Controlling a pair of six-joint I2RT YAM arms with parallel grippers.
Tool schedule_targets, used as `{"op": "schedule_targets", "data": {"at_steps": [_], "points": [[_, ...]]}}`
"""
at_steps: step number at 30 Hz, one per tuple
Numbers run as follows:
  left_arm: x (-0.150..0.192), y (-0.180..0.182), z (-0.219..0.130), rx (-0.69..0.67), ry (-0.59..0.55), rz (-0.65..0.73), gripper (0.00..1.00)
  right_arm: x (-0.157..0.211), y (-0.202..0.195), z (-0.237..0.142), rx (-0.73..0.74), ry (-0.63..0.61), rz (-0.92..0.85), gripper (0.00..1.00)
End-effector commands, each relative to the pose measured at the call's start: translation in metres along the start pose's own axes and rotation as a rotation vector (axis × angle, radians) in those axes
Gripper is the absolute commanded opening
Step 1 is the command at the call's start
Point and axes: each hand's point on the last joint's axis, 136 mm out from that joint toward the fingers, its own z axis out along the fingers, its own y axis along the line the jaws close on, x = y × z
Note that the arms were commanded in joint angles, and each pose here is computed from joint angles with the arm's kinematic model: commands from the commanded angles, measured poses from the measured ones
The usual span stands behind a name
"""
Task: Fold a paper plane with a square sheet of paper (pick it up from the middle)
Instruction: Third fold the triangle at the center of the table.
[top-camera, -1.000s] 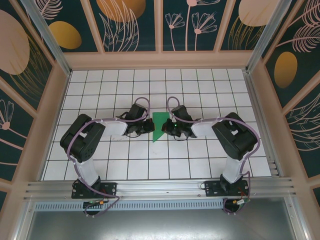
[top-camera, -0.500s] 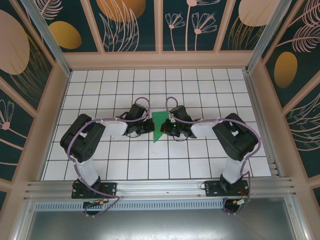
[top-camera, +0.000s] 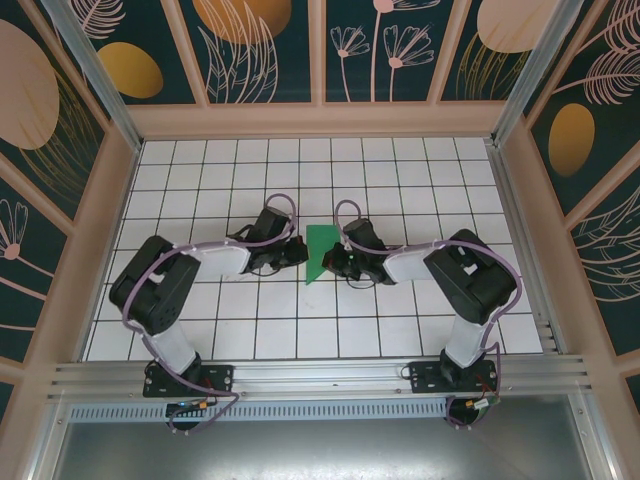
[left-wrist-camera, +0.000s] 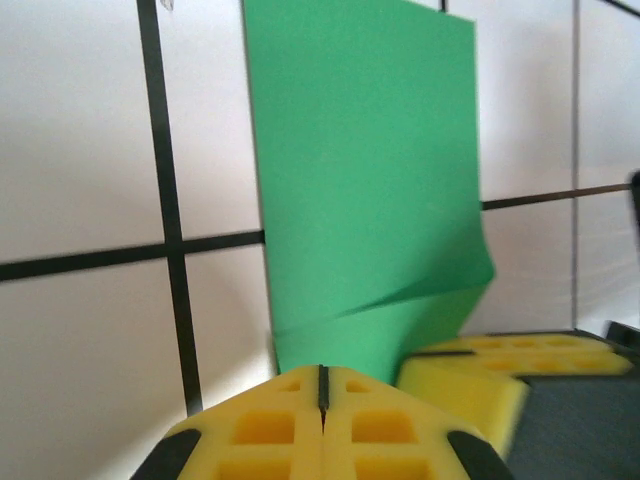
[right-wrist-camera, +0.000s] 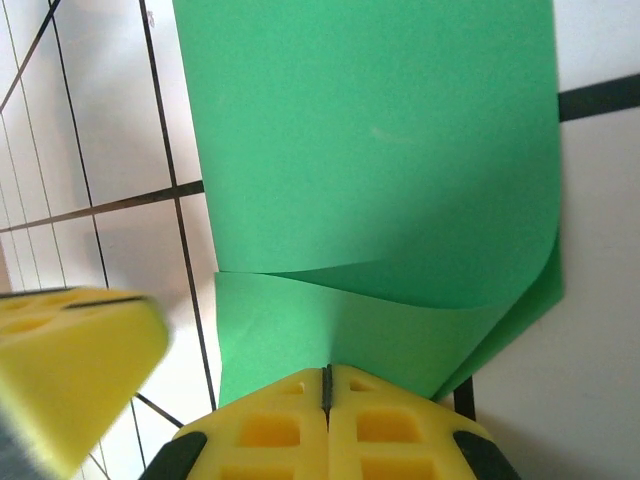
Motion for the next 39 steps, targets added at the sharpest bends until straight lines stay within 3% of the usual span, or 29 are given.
{"op": "schedule_targets", "data": {"at_steps": [1,11,23,39], "points": [[0.000,-0.011,-0.020,0.034,-0.055,-0.044,0.10,0.018,-0.016,0.001,0.060,0.027,0.052,0.00],[0.034,-0.037,-0.025,0.139,-0.012,-0.095,0.07,0.024,-0.020,0.004,0.068,0.036,0.080,0.00],[0.050,-0.015,0.004,0.074,0.044,-0.144,0.02,0.025,-0.021,0.004,0.074,0.043,0.076,0.00],[0.070,0.015,0.009,0.008,0.073,-0.187,0.02,0.027,-0.027,0.006,0.088,0.051,0.080,0.00]]}}
